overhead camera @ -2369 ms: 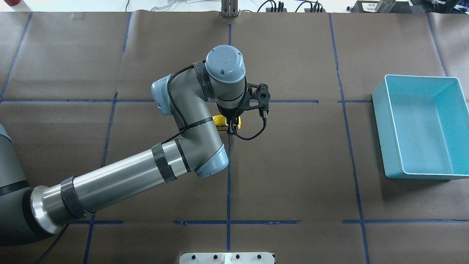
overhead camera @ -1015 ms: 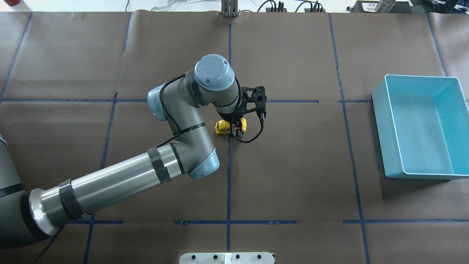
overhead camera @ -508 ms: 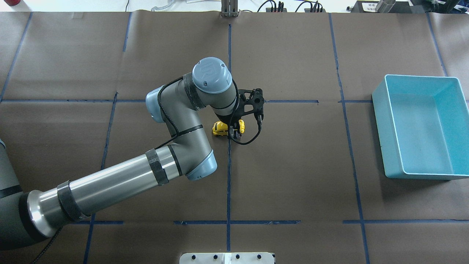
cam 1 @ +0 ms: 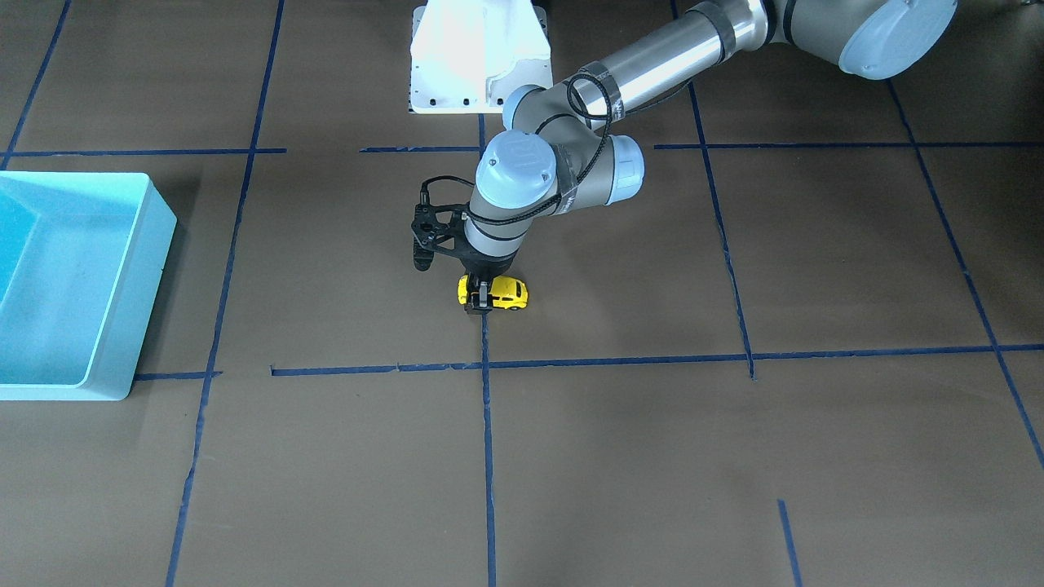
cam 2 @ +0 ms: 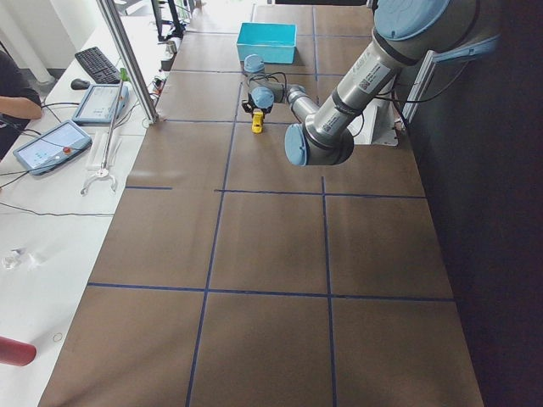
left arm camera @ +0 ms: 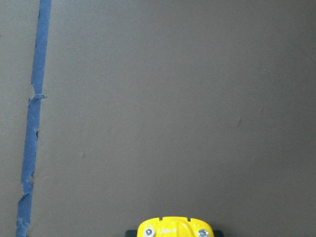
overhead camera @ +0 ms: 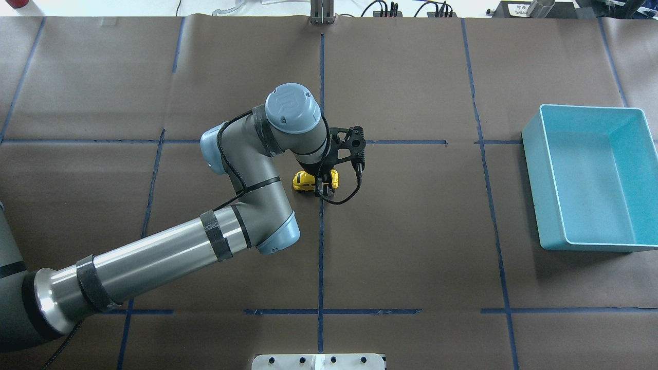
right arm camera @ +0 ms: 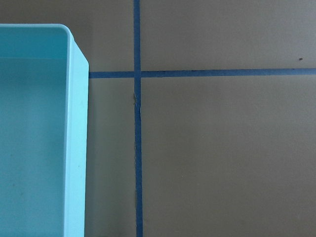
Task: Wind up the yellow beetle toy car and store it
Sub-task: 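Drag the car backward along the table with the left gripper to wind it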
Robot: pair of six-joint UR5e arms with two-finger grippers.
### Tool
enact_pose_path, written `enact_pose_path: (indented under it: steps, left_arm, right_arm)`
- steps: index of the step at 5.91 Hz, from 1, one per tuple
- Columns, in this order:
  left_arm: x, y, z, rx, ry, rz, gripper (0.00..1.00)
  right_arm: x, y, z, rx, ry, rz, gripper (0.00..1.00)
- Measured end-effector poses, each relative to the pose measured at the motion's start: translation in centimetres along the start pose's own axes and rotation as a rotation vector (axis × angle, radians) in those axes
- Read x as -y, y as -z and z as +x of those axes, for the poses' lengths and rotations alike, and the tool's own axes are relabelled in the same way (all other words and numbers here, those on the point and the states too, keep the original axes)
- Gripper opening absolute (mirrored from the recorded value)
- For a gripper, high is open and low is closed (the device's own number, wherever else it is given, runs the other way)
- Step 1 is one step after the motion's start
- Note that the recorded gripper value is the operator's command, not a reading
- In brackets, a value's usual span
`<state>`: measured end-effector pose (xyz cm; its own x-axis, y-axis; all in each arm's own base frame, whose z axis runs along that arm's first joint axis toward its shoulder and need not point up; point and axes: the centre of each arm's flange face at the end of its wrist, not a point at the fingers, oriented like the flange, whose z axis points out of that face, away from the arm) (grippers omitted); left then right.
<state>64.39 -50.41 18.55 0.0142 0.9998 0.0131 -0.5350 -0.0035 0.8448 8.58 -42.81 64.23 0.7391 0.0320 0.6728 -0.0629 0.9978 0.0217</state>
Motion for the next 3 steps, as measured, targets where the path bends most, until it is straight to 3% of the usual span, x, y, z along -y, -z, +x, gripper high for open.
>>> enact_pose_path:
  steps: [3]
  left_arm:
    - [-1.4,-0.2,0.4,-0.001,0.001,-0.003,0.00]
  right_arm:
    - [0.0,0.0,0.0,0.000,-0.001,-0.001,1.00]
